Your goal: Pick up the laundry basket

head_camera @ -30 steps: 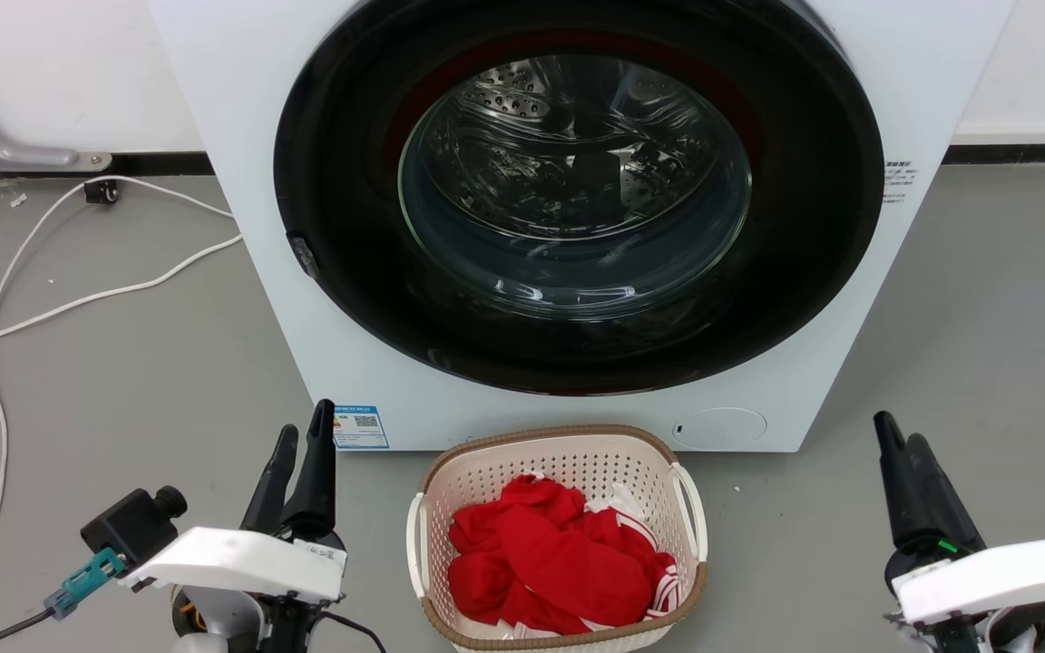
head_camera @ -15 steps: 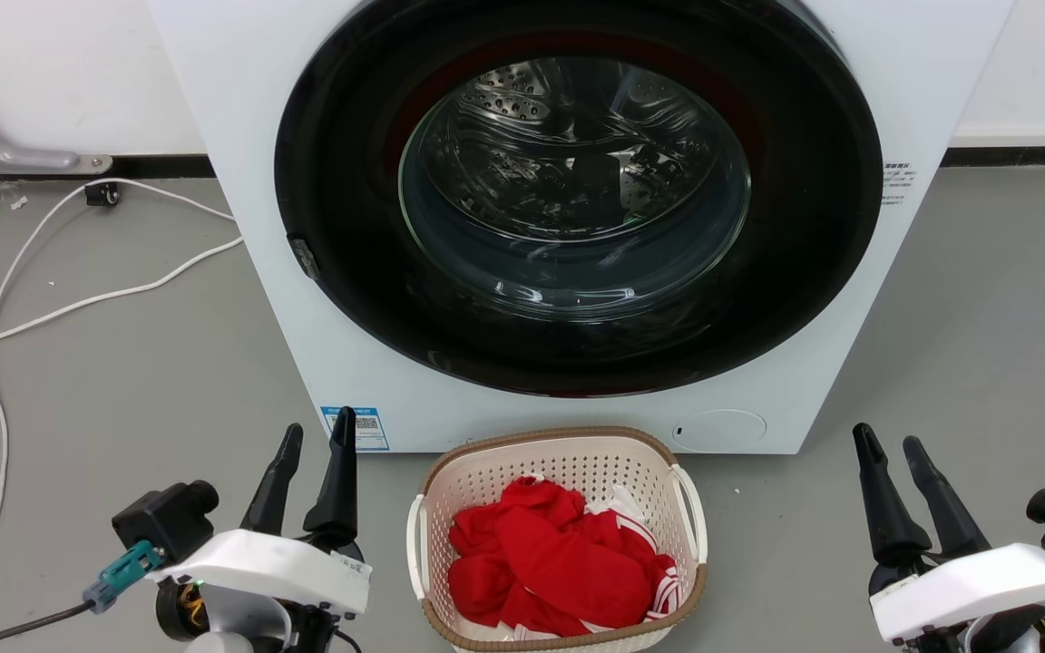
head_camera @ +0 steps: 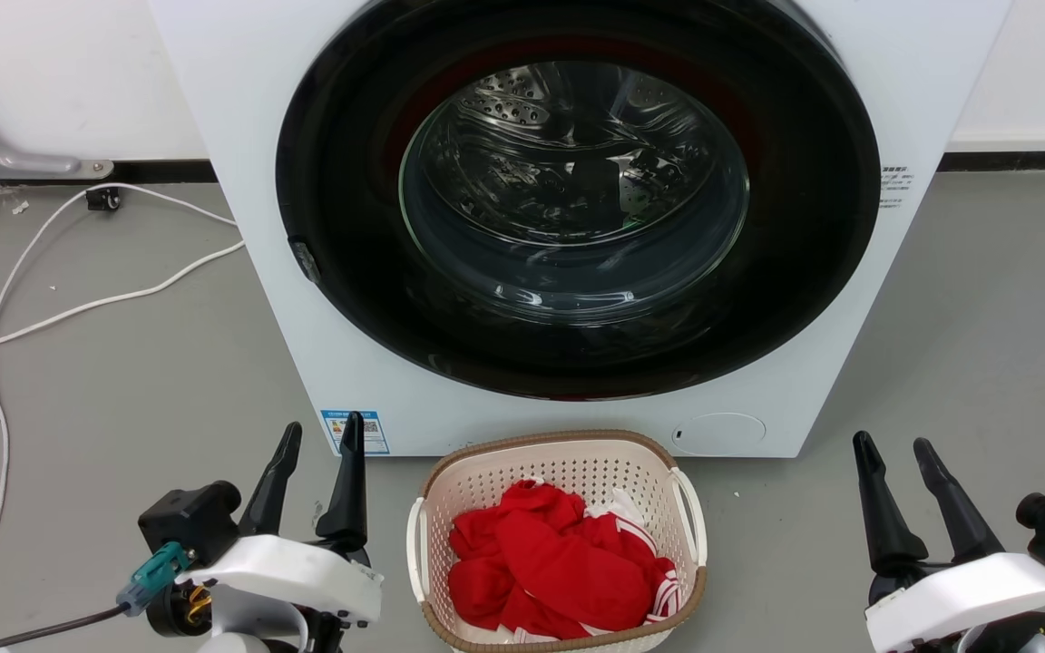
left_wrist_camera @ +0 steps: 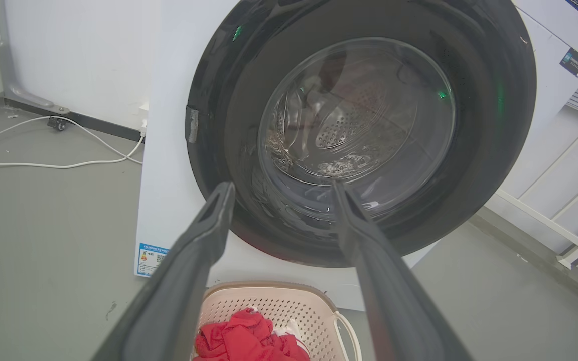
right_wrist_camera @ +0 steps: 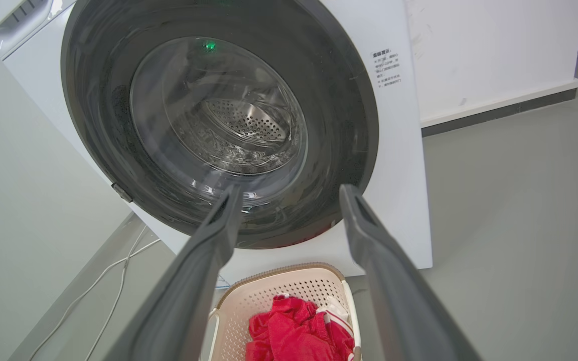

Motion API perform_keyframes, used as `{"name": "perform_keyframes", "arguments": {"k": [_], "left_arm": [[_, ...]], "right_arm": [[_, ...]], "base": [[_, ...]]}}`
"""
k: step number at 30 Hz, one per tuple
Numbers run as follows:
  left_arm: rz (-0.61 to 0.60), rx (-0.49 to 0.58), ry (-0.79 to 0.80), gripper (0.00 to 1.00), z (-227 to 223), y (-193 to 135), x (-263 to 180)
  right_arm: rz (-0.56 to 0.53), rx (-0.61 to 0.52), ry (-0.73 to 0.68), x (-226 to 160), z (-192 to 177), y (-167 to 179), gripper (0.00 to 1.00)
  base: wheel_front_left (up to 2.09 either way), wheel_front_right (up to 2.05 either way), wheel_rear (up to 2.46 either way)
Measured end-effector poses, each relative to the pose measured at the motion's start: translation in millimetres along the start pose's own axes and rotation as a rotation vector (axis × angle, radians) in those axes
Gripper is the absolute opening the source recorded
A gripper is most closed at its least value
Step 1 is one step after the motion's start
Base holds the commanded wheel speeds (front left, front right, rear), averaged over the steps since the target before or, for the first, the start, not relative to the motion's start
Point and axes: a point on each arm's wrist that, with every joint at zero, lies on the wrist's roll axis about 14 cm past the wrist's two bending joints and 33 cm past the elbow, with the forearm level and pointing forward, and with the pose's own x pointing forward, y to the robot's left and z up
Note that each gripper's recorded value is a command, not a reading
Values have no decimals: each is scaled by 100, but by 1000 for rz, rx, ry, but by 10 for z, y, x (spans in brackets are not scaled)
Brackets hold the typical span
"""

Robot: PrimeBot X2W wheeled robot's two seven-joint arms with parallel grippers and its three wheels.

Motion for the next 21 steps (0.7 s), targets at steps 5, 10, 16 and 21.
{"name": "perform_keyframes", "arguments": {"k": [5,10,16,21], "left_arm": [[-2,51,-7,100,9,-3,-6],[-7,100,-14,100,15,-10,-12],[-13,149,-22,100,14,-25,-20],[-20,184,-23,100,-6,-46,-42]], "right_arm": [[0,-52,-4,-9,2,1,100],[-1,-102,-9,-14,-1,-5,100],[-4,-158,-12,-19,-11,-19,100],[-7,-197,-12,-26,-30,-32,100]], "base": [[0,0,0],[0,0,0],[0,0,0],[0,0,0]]}}
